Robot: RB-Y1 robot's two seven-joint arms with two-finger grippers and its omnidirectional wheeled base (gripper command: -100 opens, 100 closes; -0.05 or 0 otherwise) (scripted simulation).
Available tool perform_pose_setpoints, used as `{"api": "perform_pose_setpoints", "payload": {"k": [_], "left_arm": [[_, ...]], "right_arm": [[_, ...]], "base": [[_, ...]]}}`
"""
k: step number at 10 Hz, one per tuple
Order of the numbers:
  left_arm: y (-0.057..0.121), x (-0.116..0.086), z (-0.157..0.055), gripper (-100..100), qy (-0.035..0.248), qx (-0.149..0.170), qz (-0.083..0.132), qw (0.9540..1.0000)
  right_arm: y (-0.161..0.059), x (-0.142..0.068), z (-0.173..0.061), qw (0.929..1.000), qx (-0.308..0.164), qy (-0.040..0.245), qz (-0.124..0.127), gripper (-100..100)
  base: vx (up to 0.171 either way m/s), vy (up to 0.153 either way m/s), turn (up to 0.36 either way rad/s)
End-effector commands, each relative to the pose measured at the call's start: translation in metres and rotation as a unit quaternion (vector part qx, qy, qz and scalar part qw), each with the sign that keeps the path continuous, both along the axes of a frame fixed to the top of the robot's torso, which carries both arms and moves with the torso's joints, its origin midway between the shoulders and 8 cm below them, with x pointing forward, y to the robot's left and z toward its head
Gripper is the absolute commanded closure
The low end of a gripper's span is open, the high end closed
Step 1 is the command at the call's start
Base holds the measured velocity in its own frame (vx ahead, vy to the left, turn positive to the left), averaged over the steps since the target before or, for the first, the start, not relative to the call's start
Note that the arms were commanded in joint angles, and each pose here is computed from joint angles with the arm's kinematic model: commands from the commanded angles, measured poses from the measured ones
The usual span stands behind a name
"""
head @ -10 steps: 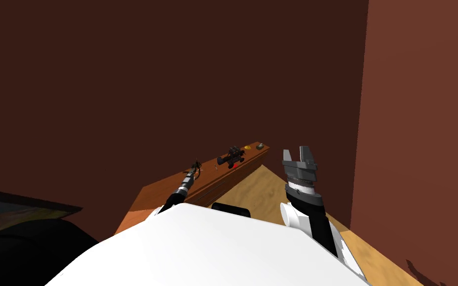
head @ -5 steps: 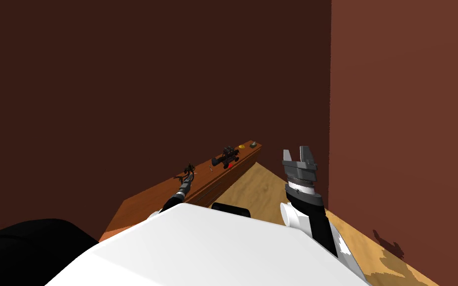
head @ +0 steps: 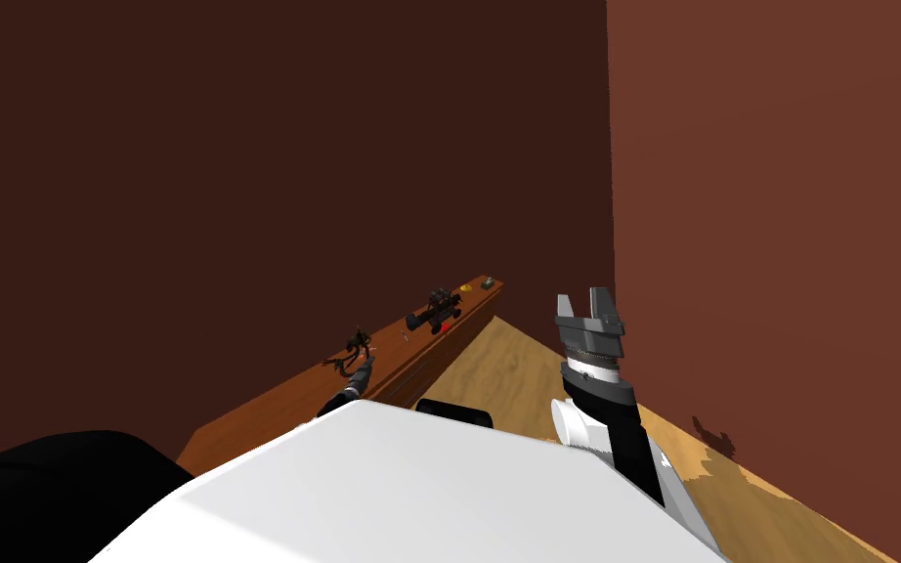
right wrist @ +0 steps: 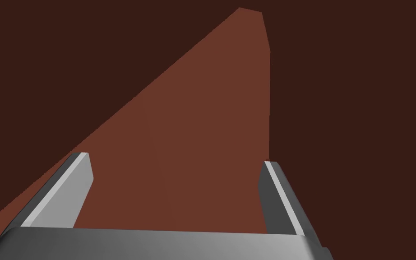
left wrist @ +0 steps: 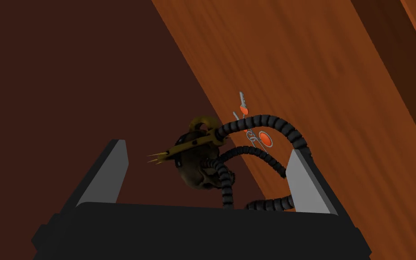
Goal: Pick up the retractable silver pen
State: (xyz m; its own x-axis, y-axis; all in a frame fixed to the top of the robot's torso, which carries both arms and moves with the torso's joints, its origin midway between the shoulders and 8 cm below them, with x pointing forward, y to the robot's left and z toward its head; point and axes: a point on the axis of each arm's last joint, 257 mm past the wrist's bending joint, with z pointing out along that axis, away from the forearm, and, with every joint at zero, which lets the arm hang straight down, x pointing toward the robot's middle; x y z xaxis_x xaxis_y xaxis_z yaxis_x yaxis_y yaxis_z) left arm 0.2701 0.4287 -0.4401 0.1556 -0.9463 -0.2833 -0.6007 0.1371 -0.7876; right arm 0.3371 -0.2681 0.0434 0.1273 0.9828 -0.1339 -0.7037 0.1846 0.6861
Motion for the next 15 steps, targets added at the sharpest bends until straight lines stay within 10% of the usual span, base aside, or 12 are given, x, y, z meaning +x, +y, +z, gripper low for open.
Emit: {"api": "perform_pose_setpoints", "payload": {"k": [1,9,15], "left_arm": [[0.011,-0.013,-0.021,-100,0.040,0.009,0.008,0.9991],[0.046,-0.067,-0.081,-100,0.172,0.036,0.027,0.9840],[0.080,-0.108,-0.118,-100,0.287,0.063,0.030,0.9553]], "right_arm": [[0.000,0.000,0.000,1.0000,0.000,0.000,0.000,0],[0.000,0.000,0.000,1.0000,0.000,0.000,0.000,0],[0.000,0.000,0.000,1.0000,0.000,0.000,0.000,0]], "base": [[0.029,-0.015,-0.314],[0.043,-0.003,-0.191],[0.074,0.016,-0.225]]}}
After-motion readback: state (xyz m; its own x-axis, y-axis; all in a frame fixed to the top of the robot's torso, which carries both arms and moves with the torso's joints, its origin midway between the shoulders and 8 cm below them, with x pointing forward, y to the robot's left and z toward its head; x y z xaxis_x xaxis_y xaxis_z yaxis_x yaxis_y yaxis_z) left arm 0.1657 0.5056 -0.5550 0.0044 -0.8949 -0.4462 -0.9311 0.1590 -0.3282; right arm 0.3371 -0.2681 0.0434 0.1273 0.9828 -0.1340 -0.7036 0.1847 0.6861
